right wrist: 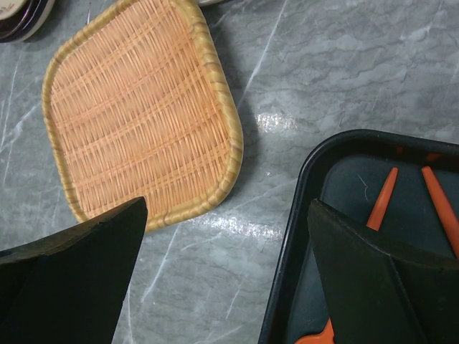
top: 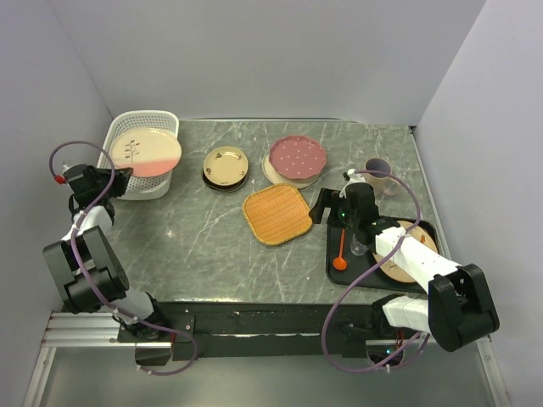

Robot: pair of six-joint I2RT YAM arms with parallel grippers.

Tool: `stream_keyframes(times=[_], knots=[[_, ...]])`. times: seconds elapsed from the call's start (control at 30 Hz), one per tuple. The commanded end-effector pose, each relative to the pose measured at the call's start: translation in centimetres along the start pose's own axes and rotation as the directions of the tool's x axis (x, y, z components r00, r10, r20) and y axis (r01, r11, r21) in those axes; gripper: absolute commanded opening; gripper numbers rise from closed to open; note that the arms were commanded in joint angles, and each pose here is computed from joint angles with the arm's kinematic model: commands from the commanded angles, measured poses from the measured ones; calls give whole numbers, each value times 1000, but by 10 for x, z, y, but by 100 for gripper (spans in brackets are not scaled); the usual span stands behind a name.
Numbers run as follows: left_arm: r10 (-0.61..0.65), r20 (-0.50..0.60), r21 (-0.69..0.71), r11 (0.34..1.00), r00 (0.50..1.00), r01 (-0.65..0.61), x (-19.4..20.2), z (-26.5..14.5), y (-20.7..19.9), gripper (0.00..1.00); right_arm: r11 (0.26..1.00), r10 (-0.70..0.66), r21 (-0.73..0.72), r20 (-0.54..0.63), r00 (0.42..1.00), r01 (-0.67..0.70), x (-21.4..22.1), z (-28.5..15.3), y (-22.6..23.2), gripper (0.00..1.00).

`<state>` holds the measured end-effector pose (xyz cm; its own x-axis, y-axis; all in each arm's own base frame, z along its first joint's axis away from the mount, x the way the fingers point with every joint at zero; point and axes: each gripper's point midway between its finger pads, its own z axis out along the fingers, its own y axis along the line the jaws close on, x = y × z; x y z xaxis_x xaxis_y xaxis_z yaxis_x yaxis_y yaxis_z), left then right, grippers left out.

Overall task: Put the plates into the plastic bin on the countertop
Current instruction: Place the plate in the plastic bin.

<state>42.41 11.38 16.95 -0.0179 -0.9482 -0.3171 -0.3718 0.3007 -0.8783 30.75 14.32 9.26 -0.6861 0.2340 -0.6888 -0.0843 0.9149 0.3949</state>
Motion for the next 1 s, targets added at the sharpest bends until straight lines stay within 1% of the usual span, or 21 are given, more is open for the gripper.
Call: stream_keyframes(times=[0.0,0.17,0.3,0.6,0.87,0.97], knots=[[25,118,204,978,993,-49,-39,-8,-72,1,1000,-22,-15,57,998,23,-20,-3,9,100],[20,144,172,984,989,-45,-45,-5,-63,1,1000,-21,-16,59,998,22,-21,-3,10,100],[11,169,152,988,986,-37,-59,-5,-55,1,1000,-24,-15,57,998,25,-21,-4,10,100],[-12,173,165,986,985,-17,-71,-1,-55,1,999,-19,-24,49,999,21,-18,-2,11,100],[-3,166,164,986,986,-25,-73,5,-57,1,999,-19,-27,51,999,21,-19,-3,11,100],[27,179,155,986,983,-55,-77,6,-61,1,999,-21,-28,49,999,22,-18,-3,11,100]])
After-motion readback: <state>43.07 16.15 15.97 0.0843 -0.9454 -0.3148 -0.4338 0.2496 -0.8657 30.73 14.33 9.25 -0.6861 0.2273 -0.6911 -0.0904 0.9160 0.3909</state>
